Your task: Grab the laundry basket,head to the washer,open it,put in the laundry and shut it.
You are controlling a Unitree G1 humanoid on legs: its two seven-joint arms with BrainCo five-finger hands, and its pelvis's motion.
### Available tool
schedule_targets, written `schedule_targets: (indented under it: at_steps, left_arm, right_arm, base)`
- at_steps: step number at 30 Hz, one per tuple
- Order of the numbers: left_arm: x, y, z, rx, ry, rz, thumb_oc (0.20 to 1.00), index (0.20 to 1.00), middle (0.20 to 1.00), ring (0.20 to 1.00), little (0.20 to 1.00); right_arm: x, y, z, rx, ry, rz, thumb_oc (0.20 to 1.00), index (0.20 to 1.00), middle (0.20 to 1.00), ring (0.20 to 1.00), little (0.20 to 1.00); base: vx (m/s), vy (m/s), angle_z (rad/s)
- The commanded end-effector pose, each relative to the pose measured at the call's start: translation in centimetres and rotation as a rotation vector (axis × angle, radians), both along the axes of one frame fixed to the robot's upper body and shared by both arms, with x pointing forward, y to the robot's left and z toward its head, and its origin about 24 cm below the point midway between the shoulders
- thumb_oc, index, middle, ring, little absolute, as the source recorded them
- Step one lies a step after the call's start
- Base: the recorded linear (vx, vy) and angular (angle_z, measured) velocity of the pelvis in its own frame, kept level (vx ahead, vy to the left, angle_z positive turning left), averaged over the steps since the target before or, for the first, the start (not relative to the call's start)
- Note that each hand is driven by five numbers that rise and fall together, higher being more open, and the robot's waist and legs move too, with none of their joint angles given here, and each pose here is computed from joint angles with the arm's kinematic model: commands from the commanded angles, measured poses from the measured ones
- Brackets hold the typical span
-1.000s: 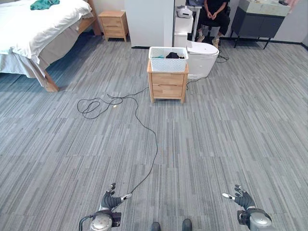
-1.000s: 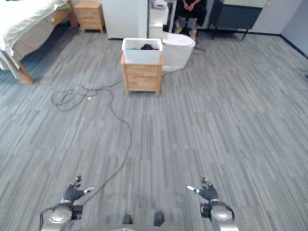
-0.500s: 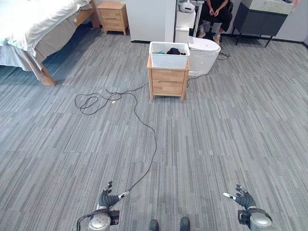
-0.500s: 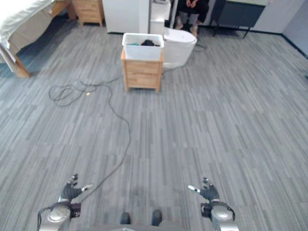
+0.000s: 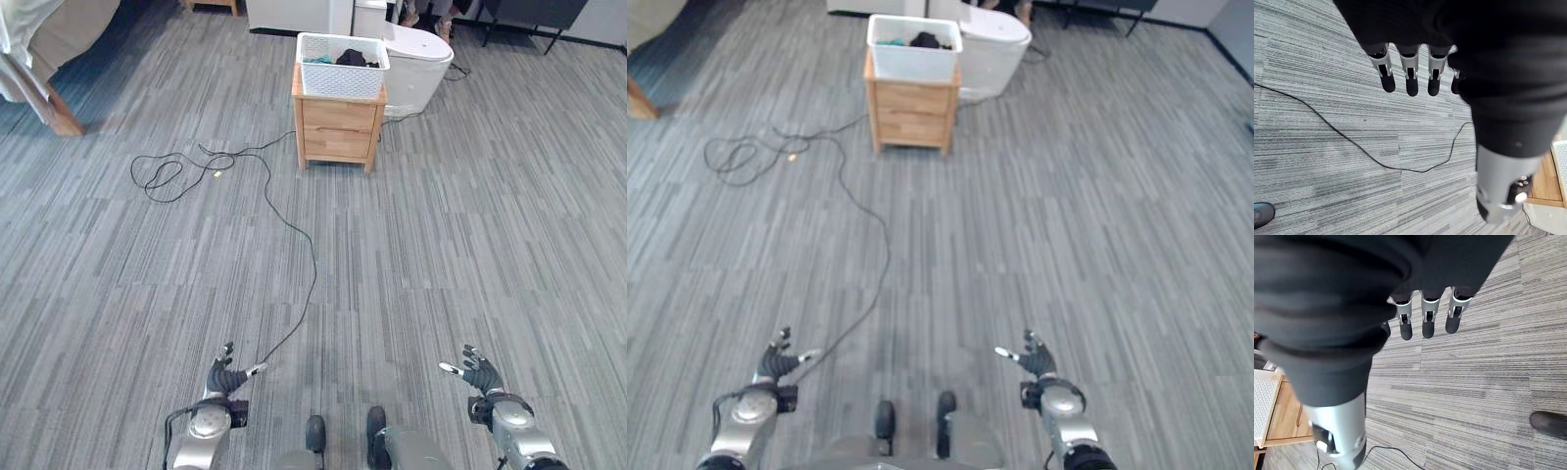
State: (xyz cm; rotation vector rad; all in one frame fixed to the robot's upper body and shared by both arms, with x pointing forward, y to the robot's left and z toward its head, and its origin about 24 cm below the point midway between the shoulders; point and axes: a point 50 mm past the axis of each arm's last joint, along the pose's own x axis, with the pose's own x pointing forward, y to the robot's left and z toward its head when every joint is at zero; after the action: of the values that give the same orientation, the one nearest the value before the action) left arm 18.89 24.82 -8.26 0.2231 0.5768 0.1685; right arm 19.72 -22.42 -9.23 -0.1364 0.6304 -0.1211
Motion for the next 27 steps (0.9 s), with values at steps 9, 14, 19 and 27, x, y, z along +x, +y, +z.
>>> schedule_targets:
  at_steps: [9,14,19,27]
  left_arm:
    - [-0.3,-1.0,0.2,-0.045,-0.046,-0.014,1.000,1.000,1.000,1.000,1.000]
    - [0.1,-1.6,0.1,-0.065,-0.044,-0.024,1.000,1.000,1.000,1.000,1.000]
    - [0.2,-2.1,0.1,-0.053,-0.034,-0.073,1.000,1.000,1.000,1.000,1.000]
    - [-1.3,-1.4,-0.7,-0.045,0.017,-0.035,1.000,1.000,1.000,1.000,1.000]
  right_arm:
    - [-0.1,-2.0,1.1,-0.079,-0.054,-0.014,1.000,1.000,1.000,1.000,1.000]
    - [0.2,-2.7,1.3,-0.099,-0.056,-0.021,1.000,1.000,1.000,1.000,1.000]
    - [0.0,-3.0,1.3,-0.109,-0.053,-0.031,1.000,1.000,1.000,1.000,1.000]
    - [-1.1,-2.7,0.3,-0.104,-0.001,-0.048,1.000,1.000,1.000,1.000,1.000]
  base:
    - [0.36,-0.166,0.60]
    - [0.18,-0.117,0.02]
    - [0.26,-0.028,-0.05]
    - [0.32,0.062,-0.35]
